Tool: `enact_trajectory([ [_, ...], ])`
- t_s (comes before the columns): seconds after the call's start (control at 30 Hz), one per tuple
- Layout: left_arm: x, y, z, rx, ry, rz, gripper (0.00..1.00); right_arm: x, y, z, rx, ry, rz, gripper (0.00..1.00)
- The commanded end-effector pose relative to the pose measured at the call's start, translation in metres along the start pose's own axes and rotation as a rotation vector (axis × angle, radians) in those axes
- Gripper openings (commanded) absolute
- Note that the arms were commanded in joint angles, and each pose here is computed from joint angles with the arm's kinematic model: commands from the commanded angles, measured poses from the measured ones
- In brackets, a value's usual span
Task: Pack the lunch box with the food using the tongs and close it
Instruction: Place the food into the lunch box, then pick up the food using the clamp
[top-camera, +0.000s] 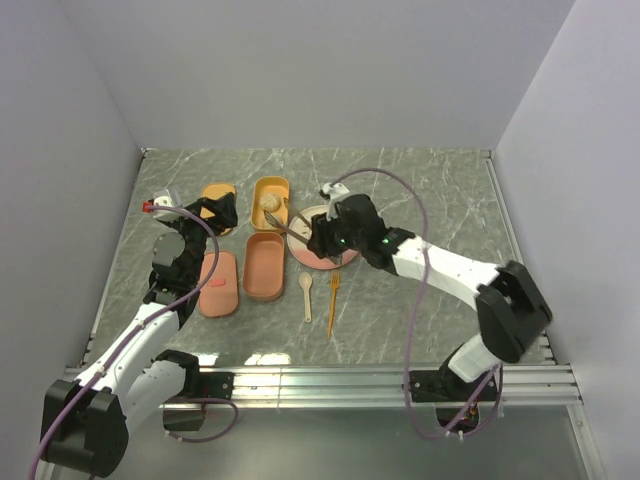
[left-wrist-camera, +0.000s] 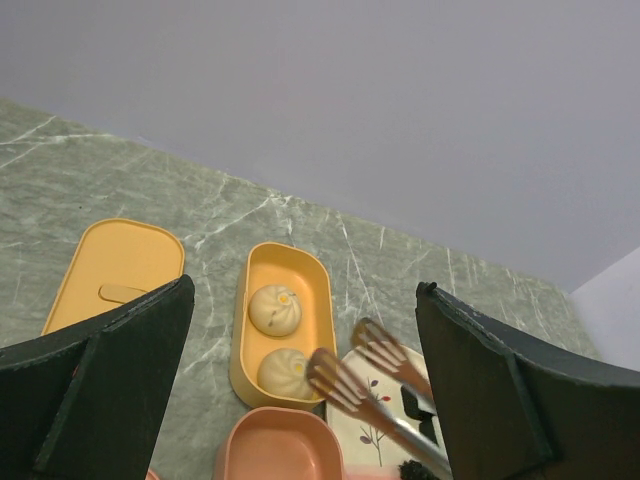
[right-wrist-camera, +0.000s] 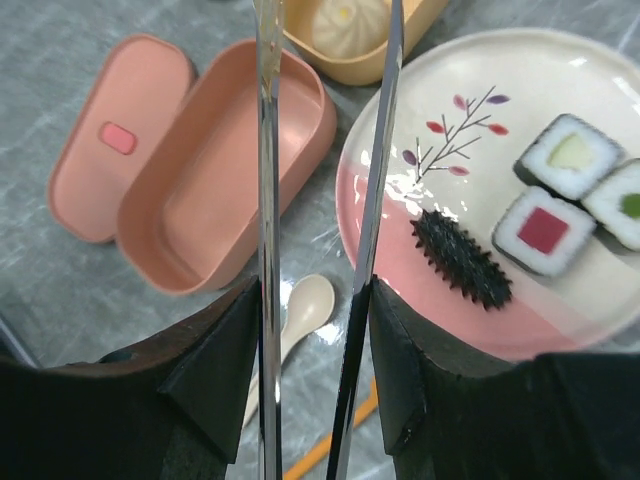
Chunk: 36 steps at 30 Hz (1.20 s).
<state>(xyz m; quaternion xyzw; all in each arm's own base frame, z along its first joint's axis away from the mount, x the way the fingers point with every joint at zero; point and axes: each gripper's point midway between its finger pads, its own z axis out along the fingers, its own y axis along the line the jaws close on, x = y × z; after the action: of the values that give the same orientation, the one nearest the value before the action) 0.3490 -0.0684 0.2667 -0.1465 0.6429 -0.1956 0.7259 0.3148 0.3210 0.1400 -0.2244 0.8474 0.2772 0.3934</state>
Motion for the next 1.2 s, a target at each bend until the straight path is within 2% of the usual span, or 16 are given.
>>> enact_trajectory([
  [0.0,-0.010,-0.005,0.000,0.020,-0.039,-0.011,0.99,-0.057,0.019,-0.044,-0.032,-0.244,-0.044,0.53],
  [0.17,-0.010,-0.006,0.000,0.027,-0.036,-0.014,1.00,-0.038,0.000,-0.060,0.064,-0.234,-0.010,0.53],
  [0.4,-0.013,-0.008,-0.003,0.037,-0.042,-0.019,0.99,0.036,-0.029,-0.068,0.160,-0.135,0.101,0.53],
  [0.5,-0.014,-0.008,-0.004,0.038,-0.047,-0.018,0.99,0.055,-0.036,-0.078,0.186,-0.123,0.136,0.53],
  [0.87,-0.013,-0.011,-0.004,0.055,-0.040,-0.024,0.99,0.087,-0.042,-0.115,0.215,-0.119,0.216,0.53],
  [1.17,-0.014,-0.013,-0.005,0.064,-0.043,-0.028,0.99,0.114,-0.038,-0.124,0.188,-0.074,0.283,0.53],
])
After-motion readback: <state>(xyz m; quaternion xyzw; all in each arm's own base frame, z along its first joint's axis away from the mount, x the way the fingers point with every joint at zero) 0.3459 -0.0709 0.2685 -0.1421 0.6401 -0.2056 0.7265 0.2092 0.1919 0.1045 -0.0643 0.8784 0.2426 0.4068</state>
